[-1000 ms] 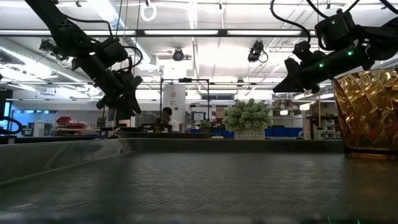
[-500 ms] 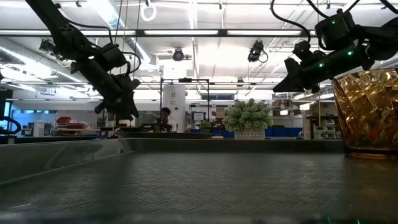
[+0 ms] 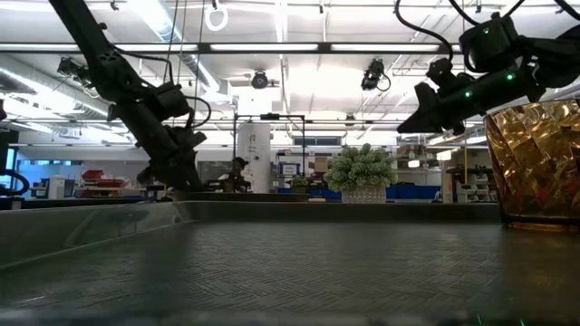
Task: Pick and place plate/cup/fork/spoon on tray
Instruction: Put the black plate on the black tray to the bottom left of the brown cup
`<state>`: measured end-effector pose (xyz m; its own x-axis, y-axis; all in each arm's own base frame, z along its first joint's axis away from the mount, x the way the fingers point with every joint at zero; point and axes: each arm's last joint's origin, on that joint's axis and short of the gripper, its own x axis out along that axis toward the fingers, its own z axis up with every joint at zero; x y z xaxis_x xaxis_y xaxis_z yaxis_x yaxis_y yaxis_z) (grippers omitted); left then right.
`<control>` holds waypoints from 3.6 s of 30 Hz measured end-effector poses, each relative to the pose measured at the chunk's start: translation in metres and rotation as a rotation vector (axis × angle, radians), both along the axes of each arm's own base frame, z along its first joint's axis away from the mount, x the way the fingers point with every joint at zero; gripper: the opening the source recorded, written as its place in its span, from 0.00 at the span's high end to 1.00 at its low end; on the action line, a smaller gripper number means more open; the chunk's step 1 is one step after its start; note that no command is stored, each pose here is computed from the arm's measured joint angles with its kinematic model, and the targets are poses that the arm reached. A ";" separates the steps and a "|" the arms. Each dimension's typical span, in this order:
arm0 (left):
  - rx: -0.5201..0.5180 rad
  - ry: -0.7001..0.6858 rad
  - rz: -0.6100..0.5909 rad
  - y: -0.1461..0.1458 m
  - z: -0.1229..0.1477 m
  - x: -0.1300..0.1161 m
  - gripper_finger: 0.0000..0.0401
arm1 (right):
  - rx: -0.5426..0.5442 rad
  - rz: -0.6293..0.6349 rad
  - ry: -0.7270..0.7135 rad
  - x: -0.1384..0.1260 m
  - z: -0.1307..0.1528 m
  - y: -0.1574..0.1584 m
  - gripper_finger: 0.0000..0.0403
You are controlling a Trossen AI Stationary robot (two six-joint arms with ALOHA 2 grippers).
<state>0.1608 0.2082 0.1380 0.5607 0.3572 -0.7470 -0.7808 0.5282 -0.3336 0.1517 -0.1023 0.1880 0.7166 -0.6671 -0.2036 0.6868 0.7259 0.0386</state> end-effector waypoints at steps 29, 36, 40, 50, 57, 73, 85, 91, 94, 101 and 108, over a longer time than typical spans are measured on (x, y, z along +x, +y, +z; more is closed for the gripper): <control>-0.011 0.081 -0.028 -0.007 -0.012 0.008 0.66 | -0.004 0.000 -0.009 0.000 0.001 0.000 0.98; -0.013 0.088 -0.034 -0.007 -0.013 0.008 0.80 | -0.004 0.012 -0.014 0.000 0.001 0.000 0.98; -0.013 0.088 -0.035 -0.007 -0.013 0.008 0.87 | -0.006 0.012 -0.016 0.000 0.002 0.000 0.98; -0.006 0.081 -0.031 -0.006 -0.012 0.009 0.97 | -0.006 0.012 -0.016 0.000 0.002 0.000 0.98; -0.039 0.044 -0.057 -0.004 -0.010 0.008 0.97 | -0.007 0.012 -0.015 0.000 0.002 0.000 0.98; -0.037 0.062 -0.209 -0.008 0.024 0.045 0.97 | -0.008 0.012 -0.013 0.000 0.002 0.000 0.98; -0.021 0.054 -0.316 -0.039 0.040 0.084 0.97 | -0.007 0.016 -0.014 0.001 0.002 0.000 0.98; -0.016 0.072 -0.350 -0.057 0.045 0.098 0.97 | -0.006 0.018 -0.015 0.001 0.002 0.000 0.98; -0.019 0.074 -0.368 -0.066 0.046 0.104 0.97 | -0.005 0.019 -0.016 0.001 0.002 0.000 0.98; -0.029 0.078 -0.379 -0.084 0.046 0.113 0.97 | 0.000 0.025 -0.019 0.001 0.002 0.000 0.98; -0.031 0.086 -0.374 -0.105 0.046 0.122 0.97 | 0.005 0.053 -0.022 0.001 0.002 0.001 0.98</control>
<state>0.2826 0.1027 0.1836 0.5830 0.1163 -0.8041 -0.5619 0.7725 -0.2957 0.1530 -0.1013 0.1895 0.7556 -0.6267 -0.1905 0.6459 0.7612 0.0576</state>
